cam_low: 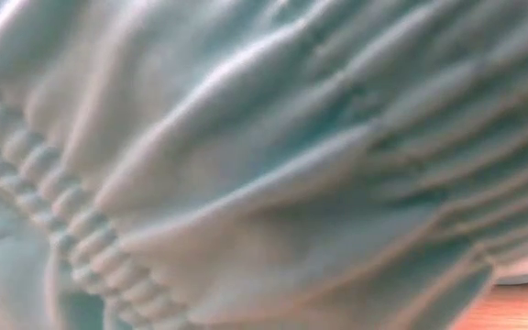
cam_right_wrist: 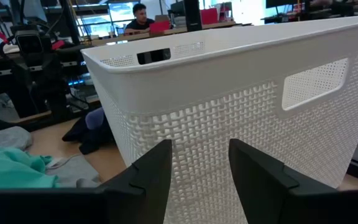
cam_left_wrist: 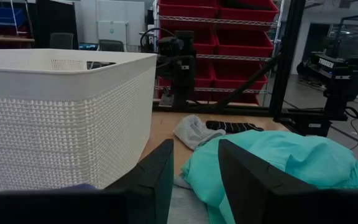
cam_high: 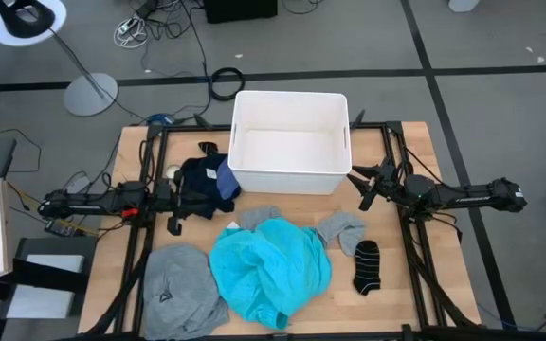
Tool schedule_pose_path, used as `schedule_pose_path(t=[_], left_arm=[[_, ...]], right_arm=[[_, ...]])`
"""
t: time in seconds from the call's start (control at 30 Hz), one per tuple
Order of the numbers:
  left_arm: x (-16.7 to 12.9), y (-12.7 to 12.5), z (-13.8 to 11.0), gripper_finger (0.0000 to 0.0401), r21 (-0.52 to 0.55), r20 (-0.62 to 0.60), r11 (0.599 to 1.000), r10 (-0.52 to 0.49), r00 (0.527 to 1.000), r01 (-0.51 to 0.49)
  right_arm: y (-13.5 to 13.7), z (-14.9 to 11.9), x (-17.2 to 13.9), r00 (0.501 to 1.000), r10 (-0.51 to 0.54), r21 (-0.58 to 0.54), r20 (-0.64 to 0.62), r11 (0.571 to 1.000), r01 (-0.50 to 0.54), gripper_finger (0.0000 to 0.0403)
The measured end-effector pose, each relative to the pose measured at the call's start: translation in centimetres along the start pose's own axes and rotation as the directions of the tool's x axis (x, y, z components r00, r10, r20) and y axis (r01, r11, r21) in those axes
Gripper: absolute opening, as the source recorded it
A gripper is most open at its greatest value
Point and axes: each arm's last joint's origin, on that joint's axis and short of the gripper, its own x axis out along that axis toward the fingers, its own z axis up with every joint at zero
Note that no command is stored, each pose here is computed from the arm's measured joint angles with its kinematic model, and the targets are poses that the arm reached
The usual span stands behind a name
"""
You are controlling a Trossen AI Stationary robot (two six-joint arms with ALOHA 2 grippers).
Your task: Sort clothes
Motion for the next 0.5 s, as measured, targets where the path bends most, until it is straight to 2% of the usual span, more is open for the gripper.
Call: schedule_pose_path(t=[0.23,0.5], left_arm=[[0.0,0.0,0.2,0.0131,-0.001,0.025,1.000,-0.002,1.000,0.002],[-0.1,0.0,1.6,0.0131,-0.022,0.169,1.000,0.009,0.986,-0.005]], right_arm=[[0.0,0.0,0.0,1.000,0.000,0.000,0.000,1.000,0.000,0.0165],[0.0,0.0,0.0,1.000,0.000,0.000,0.000,1.000,0.000,0.0165]])
